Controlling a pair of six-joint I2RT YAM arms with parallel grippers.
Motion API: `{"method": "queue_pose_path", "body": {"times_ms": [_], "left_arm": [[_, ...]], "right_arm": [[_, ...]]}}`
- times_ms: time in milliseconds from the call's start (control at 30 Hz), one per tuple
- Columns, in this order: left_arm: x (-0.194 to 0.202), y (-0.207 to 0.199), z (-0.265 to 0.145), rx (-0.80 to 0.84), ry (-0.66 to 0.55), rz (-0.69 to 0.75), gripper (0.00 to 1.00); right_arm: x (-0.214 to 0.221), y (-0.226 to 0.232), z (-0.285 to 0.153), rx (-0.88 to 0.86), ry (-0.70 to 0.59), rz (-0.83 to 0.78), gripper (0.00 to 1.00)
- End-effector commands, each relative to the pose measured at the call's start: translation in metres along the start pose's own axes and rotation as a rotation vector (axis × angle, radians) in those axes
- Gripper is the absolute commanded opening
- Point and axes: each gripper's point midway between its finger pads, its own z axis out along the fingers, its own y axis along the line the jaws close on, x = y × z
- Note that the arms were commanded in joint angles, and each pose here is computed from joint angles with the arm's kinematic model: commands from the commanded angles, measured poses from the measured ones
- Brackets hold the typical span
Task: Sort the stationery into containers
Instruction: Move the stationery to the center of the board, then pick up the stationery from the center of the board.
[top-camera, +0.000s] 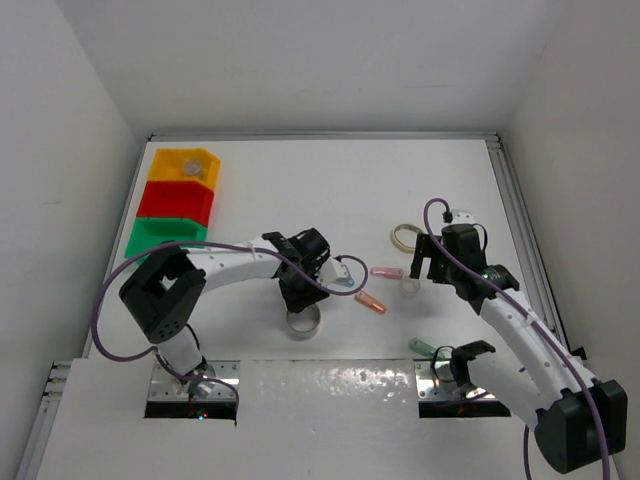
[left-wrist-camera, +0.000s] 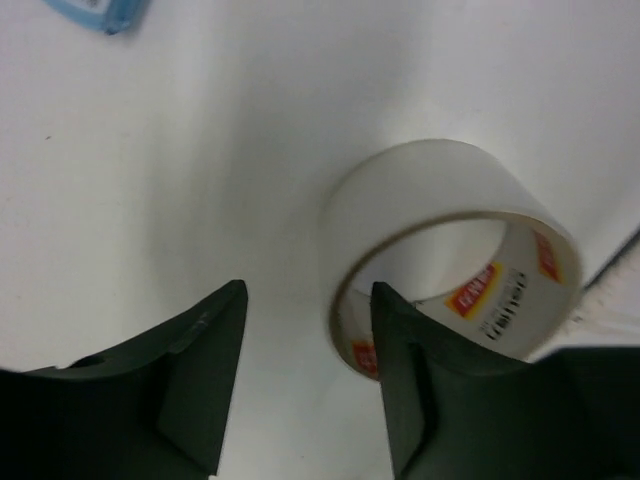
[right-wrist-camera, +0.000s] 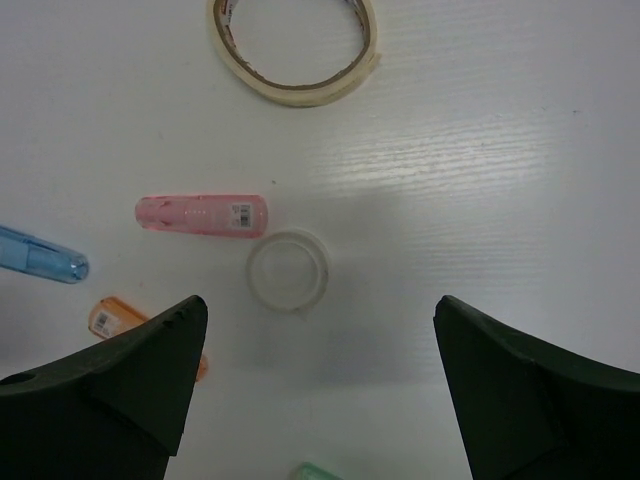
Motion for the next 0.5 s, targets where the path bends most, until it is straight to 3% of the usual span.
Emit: {"method": "queue_pose_path", "body": {"times_ms": [0,100,133,233,300,400,467], "left_arm": [[-0.008,0.030,0.007,-0.111,-0.040,-0.051,0.47],[-0.001,0.041,0.006,-0.125,-0.011,-0.055,0.26],[0.001,0.044,0.005,-0.120,-0.014,-0.069,0.15],[-0.001,0.048,0.002,-0.101,-0.032,-0.091,0.00],[0.000,0.054,-0.006,-0.093,-0.038,-0.140,0.00],[-0.018,0.091,-0.053,-0.106,-0.120,-0.281,0.00],[-0.030,0.146,-0.119,-0.173,-0.255,-0.419,0.00]], "right_arm": [[-0.002,0.001,0.000,0.004,-0.020,0.030,0.93],[0.002,0.003,0.001,-0.005,0.000,0.031,0.92],[0.004,0.004,0.001,-0.012,0.008,0.032,0.92],[0.005,0.004,0.001,-0.007,0.015,0.035,0.91],[0.003,0.005,-0.001,-0.003,0.018,0.031,0.90],[-0.009,0.013,-0.006,-0.019,0.007,-0.001,0.88],[-0.019,0.022,-0.006,-0.033,-0.001,-0.045,0.88]]}}
